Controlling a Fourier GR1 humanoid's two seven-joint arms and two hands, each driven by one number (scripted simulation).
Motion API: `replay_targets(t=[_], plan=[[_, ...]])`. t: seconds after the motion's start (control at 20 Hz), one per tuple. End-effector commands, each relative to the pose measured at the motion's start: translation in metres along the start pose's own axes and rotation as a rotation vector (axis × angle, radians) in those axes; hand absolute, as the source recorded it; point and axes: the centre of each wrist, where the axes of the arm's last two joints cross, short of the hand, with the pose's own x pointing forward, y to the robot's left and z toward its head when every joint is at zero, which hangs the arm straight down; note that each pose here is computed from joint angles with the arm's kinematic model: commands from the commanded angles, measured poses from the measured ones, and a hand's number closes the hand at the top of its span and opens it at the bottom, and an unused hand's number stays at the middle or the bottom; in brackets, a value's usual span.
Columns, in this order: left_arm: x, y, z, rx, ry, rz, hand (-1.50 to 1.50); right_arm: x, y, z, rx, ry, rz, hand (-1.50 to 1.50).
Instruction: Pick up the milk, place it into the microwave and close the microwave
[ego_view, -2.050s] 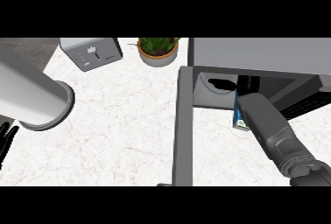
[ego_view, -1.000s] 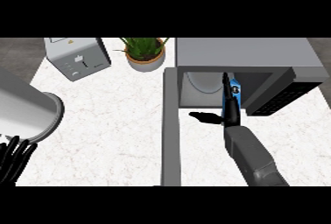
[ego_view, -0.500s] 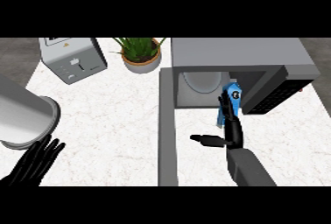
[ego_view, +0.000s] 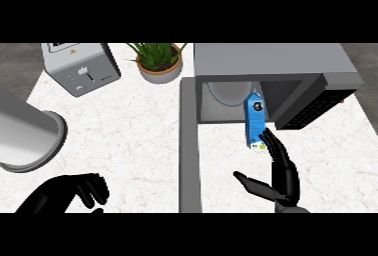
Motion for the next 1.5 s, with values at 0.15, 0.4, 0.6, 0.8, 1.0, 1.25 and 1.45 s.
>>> replay_targets(t=[0.15, 0.4, 0.6, 0.8, 1.0, 1.25, 1.45], plan=[[-0.009, -0.02, -0.04, -0.087, 0.023, -0.076, 1.5, 0.06, -0.035, 0.028, -0.053, -0.009, -0.033, -1.5], [-0.027, -0.037, -0.09, -0.143, 0.034, -0.124, 1.5, 0.083, -0.053, 0.047, -0.103, -0.027, -0.036, -1.5], [-0.033, -0.063, -0.125, -0.197, 0.033, -0.157, 1.5, 0.098, -0.088, 0.039, -0.091, -0.061, -0.013, -1.5], [-0.028, -0.096, -0.156, -0.265, -0.029, -0.261, 1.5, 0.105, -0.081, 0.046, -0.056, -0.076, 0.048, -1.5], [-0.051, -0.117, -0.179, -0.338, 0.045, -0.279, 1.5, 0.134, -0.109, 0.037, -0.031, -0.105, 0.038, -1.5], [-0.069, -0.149, -0.193, -0.331, 0.157, -0.25, 1.5, 0.145, -0.094, 0.029, -0.013, -0.135, 0.003, -1.5], [-0.092, -0.176, -0.18, -0.399, 0.23, -0.277, 1.5, 0.165, -0.091, 0.011, 0.059, -0.168, -0.038, -1.5]])
